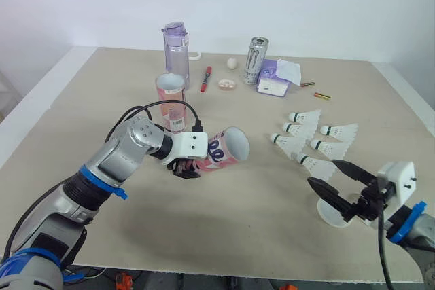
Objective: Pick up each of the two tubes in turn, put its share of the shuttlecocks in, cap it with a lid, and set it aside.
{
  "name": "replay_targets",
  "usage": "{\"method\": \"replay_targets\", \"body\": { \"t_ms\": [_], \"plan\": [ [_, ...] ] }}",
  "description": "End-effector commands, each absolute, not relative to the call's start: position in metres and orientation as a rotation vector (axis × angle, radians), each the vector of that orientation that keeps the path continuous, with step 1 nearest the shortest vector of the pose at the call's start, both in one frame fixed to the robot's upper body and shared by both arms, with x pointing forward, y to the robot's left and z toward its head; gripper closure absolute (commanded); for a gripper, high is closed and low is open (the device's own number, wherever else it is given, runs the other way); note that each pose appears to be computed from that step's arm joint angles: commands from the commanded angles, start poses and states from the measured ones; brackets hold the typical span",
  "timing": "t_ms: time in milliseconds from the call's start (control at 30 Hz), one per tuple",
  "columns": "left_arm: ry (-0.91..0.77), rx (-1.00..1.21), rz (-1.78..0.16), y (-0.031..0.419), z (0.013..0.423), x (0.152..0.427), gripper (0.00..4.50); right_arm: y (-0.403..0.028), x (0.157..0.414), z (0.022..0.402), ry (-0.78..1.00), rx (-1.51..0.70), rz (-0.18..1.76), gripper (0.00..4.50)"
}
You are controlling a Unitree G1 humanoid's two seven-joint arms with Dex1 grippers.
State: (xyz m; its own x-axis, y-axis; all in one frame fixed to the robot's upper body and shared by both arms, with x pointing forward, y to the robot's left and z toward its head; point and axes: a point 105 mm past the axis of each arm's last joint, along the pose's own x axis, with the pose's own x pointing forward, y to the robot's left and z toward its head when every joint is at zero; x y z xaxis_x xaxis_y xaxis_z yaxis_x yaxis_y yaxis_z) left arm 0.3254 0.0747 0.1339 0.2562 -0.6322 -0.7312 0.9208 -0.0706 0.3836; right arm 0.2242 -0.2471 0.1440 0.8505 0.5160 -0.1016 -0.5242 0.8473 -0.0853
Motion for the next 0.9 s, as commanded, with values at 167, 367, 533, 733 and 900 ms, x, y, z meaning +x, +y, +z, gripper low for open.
{"method": "replay_targets", "body": {
  "t_ms": [167,367,533,733,900],
  "plan": [
    [0.356,1.005,-1.327,0.071,0.138,0.328,1.03,-0.263,0.231,0.139,0.079,-0.034,0.429,0.00],
    [0.359,0.998,-1.326,0.072,0.138,0.326,1.03,-0.264,0.233,0.128,0.112,-0.001,0.385,0.00],
    [0.361,0.998,-1.318,0.073,0.137,0.328,1.03,-0.252,0.235,0.122,0.132,0.021,0.382,0.00],
    [0.356,0.999,-1.314,0.072,0.137,0.328,1.03,-0.249,0.244,0.115,0.146,0.018,0.356,0.00],
    [0.362,1.000,-1.310,0.073,0.136,0.328,1.03,-0.247,0.256,0.116,0.139,0.034,0.342,0.00]
  ]
}}
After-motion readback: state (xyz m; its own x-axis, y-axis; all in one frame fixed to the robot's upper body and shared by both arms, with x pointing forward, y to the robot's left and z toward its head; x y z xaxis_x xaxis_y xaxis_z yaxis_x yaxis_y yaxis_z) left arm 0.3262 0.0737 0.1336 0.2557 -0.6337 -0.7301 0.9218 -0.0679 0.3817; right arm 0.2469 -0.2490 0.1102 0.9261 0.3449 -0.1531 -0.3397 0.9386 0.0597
